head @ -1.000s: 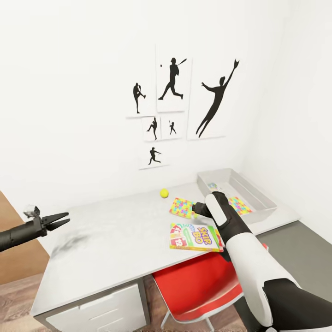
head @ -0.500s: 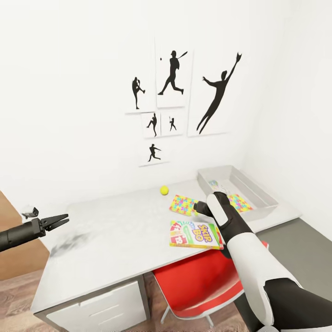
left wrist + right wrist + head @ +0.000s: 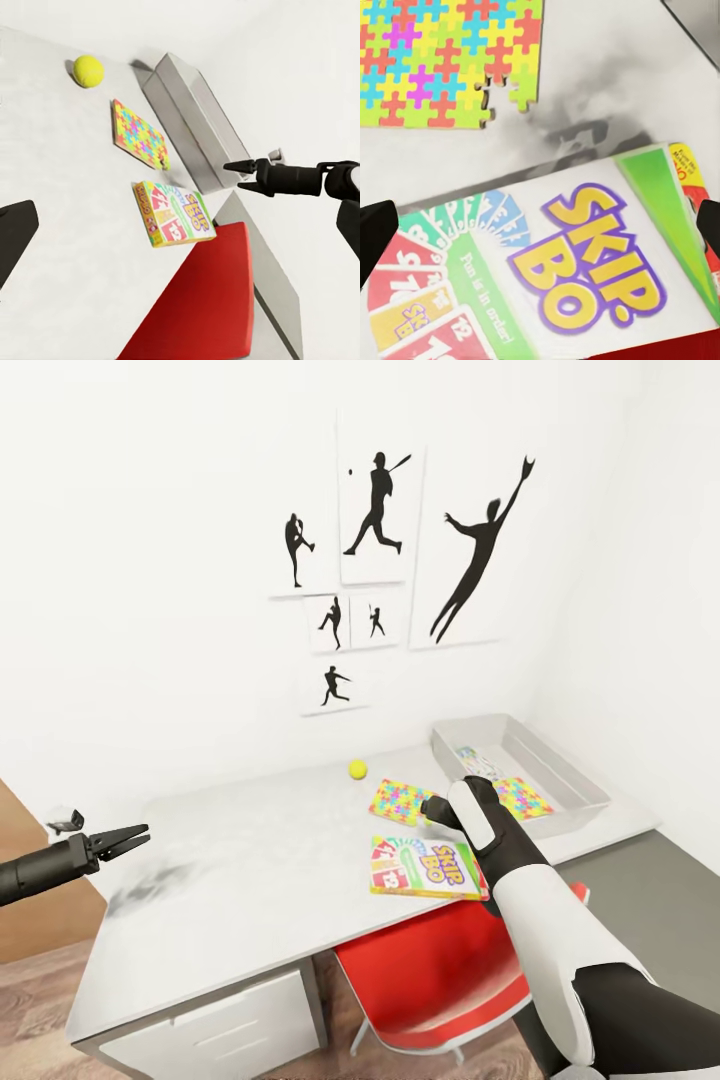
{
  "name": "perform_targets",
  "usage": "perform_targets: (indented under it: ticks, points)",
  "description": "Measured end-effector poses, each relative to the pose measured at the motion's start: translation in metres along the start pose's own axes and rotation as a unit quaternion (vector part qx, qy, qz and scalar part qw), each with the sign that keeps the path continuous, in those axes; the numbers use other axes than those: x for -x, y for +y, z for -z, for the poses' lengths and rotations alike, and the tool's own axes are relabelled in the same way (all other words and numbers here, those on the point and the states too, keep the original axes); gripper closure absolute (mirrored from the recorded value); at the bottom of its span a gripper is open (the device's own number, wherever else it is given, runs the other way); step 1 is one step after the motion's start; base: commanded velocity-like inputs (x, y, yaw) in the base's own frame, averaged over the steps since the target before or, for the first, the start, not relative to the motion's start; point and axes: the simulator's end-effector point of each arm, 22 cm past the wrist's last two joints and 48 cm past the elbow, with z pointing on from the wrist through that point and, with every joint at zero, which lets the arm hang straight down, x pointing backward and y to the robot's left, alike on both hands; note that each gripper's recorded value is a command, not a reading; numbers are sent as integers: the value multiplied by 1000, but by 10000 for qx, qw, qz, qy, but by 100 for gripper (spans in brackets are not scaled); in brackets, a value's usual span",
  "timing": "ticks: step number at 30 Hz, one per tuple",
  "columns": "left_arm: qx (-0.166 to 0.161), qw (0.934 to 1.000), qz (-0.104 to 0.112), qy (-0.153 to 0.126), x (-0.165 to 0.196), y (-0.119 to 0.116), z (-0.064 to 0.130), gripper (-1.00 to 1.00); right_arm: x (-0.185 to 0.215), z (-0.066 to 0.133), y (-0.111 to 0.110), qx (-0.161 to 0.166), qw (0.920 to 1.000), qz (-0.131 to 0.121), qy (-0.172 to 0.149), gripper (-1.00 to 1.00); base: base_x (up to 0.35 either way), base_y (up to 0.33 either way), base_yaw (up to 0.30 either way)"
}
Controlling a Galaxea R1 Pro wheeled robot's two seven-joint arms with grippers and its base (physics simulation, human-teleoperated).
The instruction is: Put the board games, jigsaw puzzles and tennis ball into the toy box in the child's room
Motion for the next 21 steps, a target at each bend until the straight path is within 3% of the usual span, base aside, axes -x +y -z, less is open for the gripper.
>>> perform_targets:
  ticks: [9, 21]
  points:
    - [36, 10000, 55, 38, -4, 7, -2, -100, -3, -17, -23, -207, 9997, -133, -5, -100, 135, 67, 0]
    - [79, 9999, 126, 86, -10, 16, -5, -100, -10, -30, -35, -314, 9994, -140, 86, -100, 16, 8, 0]
